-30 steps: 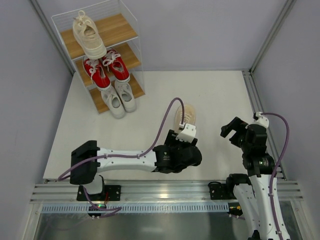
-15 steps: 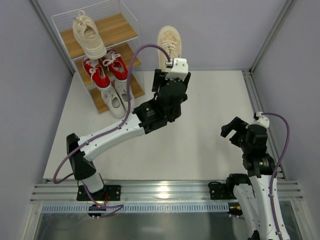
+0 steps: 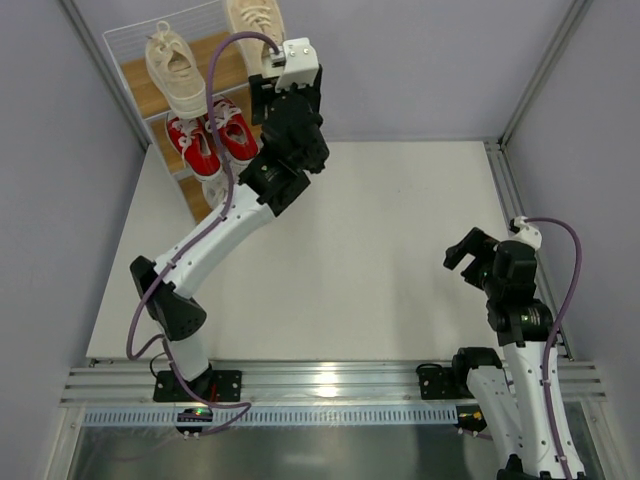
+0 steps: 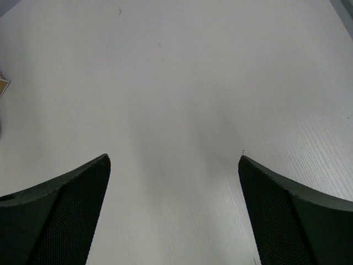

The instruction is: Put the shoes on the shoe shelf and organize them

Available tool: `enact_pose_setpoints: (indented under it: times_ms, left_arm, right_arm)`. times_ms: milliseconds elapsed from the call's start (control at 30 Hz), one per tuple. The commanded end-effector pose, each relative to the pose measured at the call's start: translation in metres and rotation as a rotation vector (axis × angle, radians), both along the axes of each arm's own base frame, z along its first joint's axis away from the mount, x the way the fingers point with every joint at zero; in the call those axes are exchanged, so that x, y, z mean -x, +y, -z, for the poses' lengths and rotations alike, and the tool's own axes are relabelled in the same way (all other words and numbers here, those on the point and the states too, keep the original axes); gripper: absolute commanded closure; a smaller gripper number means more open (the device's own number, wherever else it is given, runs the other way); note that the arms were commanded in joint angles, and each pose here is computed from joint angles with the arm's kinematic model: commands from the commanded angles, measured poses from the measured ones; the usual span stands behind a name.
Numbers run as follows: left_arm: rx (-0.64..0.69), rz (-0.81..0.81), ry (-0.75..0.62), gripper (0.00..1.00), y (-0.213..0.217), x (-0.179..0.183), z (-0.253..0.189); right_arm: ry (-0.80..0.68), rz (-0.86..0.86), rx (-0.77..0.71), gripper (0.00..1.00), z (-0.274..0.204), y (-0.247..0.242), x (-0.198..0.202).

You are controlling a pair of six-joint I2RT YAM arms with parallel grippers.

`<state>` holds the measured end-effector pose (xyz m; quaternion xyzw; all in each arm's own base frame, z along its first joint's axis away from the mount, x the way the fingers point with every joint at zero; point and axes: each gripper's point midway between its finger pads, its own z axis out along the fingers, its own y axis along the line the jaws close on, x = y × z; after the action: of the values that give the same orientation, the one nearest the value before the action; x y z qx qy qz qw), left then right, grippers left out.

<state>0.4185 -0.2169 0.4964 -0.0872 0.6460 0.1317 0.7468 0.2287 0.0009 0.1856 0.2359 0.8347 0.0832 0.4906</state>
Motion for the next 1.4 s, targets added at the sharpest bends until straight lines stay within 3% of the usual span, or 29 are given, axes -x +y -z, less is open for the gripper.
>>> enact_pose_setpoints:
  times_ms: [0,233,567,1200,1300,1367]
  left_arm:
    - [0.127,-0.026,-0.108,1.00,0.034,-0.004,-0.039]
    - [0.200,-0.057,-0.076,1.00,0.086,-0.041,-0.035]
    - [0.221,0.017,-0.002,0.99,0.088,-0.077,-0.017]
    - [0.305,-0.017,0.001,0.99,0.117,-0.080,-0.013]
    - [0.312,0.002,-0.015,0.88,0.114,-0.079,-0.020]
    - [0.315,0.010,-0.027,0.65,0.114,-0.079,-0.025]
  right_arm:
    - [-0.024,0.007,0.021,0.03,-0.015,-0.003,-0.007]
    - [-0.009,0.005,0.029,0.03,-0.016,-0.004,-0.011]
    - [-0.012,0.004,0.022,0.03,-0.017,-0.003,-0.013]
    - [-0.017,-0.003,0.043,0.03,-0.014,-0.005,-0.011]
    - [-0.023,0.002,0.044,0.03,-0.016,-0.006,-0.010]
    - [-0.028,0.003,0.046,0.03,-0.017,-0.006,-0.009]
